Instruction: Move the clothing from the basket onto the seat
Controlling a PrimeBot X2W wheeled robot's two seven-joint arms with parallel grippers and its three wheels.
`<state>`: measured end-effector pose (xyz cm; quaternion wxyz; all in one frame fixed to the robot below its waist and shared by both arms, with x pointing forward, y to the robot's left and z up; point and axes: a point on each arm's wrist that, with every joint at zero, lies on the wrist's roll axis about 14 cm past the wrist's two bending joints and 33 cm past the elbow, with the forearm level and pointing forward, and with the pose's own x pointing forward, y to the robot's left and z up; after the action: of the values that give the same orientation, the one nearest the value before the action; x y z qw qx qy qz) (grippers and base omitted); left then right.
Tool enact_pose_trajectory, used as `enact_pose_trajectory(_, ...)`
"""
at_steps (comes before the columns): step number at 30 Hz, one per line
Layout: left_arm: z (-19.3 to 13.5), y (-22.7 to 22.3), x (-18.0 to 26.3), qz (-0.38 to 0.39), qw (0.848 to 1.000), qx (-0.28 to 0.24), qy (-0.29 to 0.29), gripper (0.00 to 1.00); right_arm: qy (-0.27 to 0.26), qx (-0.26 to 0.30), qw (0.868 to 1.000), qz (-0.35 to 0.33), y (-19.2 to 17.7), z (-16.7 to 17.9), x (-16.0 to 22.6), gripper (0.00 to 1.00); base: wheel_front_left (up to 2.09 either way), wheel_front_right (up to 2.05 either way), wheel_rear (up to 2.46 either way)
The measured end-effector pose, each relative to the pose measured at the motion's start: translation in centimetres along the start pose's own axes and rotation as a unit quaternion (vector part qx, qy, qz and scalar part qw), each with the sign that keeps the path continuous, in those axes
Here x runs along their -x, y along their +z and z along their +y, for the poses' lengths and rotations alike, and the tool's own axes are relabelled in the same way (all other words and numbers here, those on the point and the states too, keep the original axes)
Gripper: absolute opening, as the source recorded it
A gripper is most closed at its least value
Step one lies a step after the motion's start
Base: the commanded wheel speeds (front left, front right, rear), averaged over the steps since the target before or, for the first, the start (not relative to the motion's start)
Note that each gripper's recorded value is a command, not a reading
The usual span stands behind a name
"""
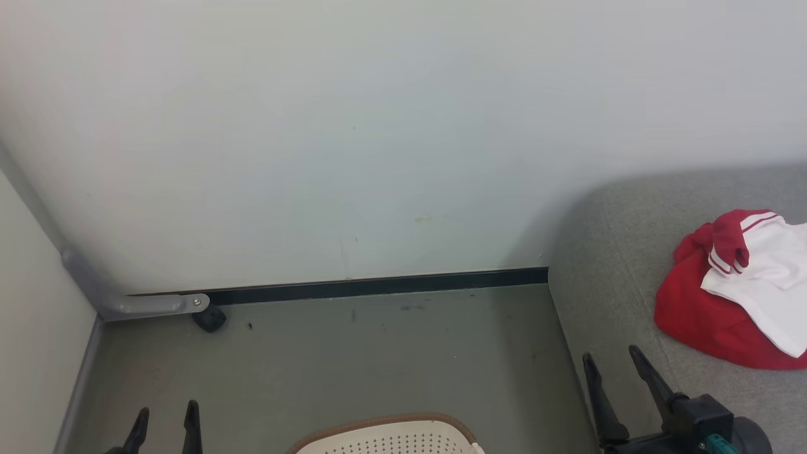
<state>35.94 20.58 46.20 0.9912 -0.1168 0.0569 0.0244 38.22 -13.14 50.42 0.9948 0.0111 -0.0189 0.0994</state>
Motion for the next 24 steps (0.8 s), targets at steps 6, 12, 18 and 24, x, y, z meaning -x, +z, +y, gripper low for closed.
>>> enact_pose_trajectory(6, 0.5, 0.9, 0.1, -0.019, 1.000, 0.000, 0.013, 1.00, -0.007, -0.010, 1.000, 0.000, -0.2, 0.2, 0.8, 1.00, 0.00, 0.00, 0.00)
enact_pose_trajectory(12, 0.5, 0.8, 0.4, -0.021, 1.000, -0.012, 0.015, 1.00, -0.014, -0.017, 1.000, -0.003, -0.1, 0.4, 1.2, 1.00, 0.00, 0.00, 0.00)
enact_pose_trajectory(18, 0.3, 0.9, 0.5, -0.024, 0.999, -0.030, 0.009, 1.00, -0.016, -0.017, 1.000, -0.009, 0.3, 0.5, 1.1, 1.00, 0.00, 0.00, 0.00)
enact_pose_trajectory(24, -0.3, 1.0, 0.4, -0.028, 0.999, -0.040, 0.003, 1.00, -0.019, -0.014, 1.000, -0.010, 0.3, 0.4, 1.1, 1.00, 0.00, 0.00, 0.00)
